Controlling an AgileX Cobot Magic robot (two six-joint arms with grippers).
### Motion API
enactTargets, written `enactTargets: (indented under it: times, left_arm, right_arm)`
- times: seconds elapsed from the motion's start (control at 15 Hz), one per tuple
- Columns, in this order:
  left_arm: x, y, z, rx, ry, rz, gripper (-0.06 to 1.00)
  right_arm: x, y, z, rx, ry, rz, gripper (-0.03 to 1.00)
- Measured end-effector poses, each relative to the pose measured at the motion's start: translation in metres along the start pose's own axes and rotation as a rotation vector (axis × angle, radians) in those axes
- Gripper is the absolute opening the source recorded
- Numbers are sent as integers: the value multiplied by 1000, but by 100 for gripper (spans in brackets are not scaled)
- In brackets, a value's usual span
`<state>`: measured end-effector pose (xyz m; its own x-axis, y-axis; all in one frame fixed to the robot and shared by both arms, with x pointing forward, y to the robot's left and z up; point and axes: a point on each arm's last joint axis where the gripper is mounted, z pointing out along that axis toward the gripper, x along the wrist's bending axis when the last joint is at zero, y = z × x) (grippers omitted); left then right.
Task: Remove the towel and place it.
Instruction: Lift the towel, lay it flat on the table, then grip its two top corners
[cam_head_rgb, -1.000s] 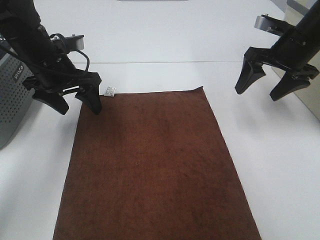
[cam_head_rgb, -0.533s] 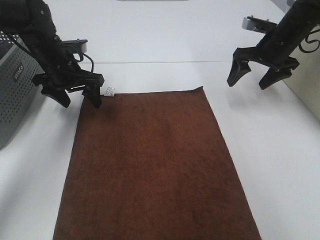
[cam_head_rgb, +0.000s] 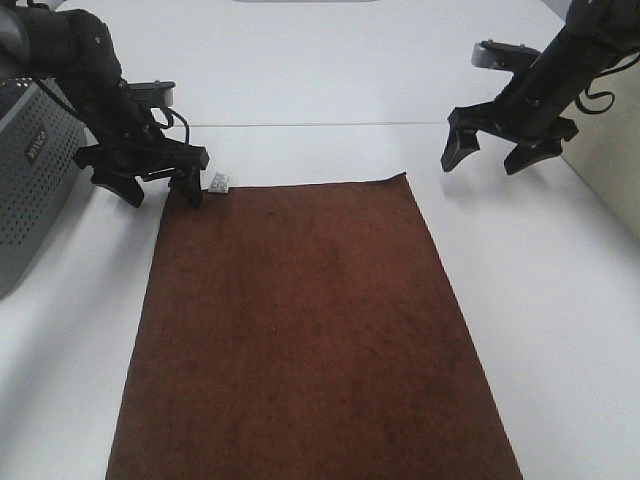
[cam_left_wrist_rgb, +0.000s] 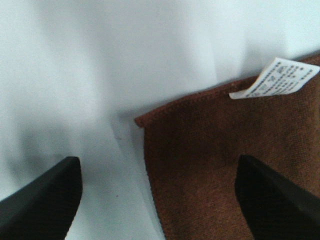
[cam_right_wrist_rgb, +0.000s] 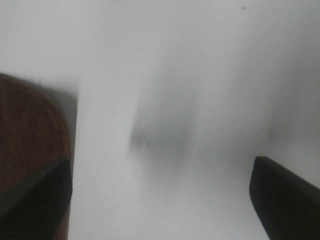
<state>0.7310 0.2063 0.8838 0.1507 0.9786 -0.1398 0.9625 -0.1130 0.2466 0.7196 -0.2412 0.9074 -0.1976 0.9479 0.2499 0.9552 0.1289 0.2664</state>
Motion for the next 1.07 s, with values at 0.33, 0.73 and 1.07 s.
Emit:
enactTargets:
  times: [0.33,0.73,1.07]
  left_arm:
    - [3,1,5,3,26,13,77]
    - [3,1,7,-1,27,-2,77]
    - [-5,3,7,-14,-48,-57,77]
  right_arm:
    - [22,2,27,-33,-4,-45,92]
    - [32,0,46,-13,1,-55,92]
    - [54,-1,52,-23,11,-96,92]
